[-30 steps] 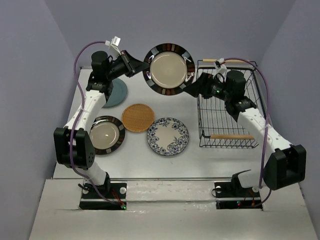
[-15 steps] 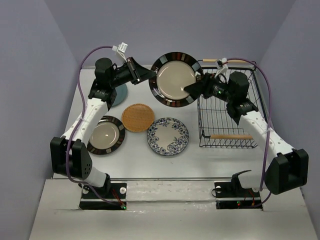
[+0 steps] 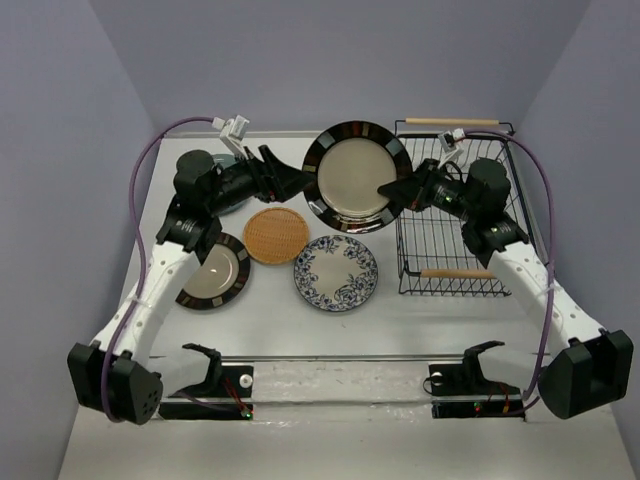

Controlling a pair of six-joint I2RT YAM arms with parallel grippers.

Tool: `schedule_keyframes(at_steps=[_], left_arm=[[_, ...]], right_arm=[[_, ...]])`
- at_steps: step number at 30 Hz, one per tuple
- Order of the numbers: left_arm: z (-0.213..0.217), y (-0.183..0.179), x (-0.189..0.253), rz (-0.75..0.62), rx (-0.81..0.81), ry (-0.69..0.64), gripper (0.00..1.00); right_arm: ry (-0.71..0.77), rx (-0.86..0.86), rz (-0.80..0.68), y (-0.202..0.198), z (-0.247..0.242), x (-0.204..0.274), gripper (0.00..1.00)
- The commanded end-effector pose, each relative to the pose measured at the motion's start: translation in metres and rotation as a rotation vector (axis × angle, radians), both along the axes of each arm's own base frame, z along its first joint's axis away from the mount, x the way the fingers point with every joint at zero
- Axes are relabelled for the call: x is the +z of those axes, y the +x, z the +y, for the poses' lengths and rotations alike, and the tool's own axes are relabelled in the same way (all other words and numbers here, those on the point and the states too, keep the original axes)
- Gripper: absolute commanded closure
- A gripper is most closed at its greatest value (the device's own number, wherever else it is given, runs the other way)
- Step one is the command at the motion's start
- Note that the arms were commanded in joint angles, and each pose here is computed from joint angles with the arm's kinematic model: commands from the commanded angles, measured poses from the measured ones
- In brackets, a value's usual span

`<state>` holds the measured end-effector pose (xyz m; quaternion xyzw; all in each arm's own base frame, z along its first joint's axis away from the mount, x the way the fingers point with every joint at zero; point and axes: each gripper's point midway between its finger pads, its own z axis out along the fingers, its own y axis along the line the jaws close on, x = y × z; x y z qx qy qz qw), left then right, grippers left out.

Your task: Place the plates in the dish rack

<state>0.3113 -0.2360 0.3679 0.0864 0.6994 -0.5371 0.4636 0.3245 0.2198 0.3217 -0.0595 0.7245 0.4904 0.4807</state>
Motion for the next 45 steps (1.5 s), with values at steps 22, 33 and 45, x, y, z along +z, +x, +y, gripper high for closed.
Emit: schedule_keyframes(at_steps=[22,33,45], left_arm=[[0.068,-0.136,-0.063,-0.339,0.174,0.227,0.01],[0.064,-0.153,-0.057,-0.354,0.159,0.191,0.01],[0.059,-0.155,-0.061,-0.341,0.136,0.196,0.01]], right_arm=[[-0.789,-1.348,-0.325,0.067,-0.324,0.098,0.93],[-0.96,-1.19,-0.283,0.106,-0.337,0.05,0.93],[-0.998,-1.132,-0.172,0.129,-0.34,-0.013,0.93]])
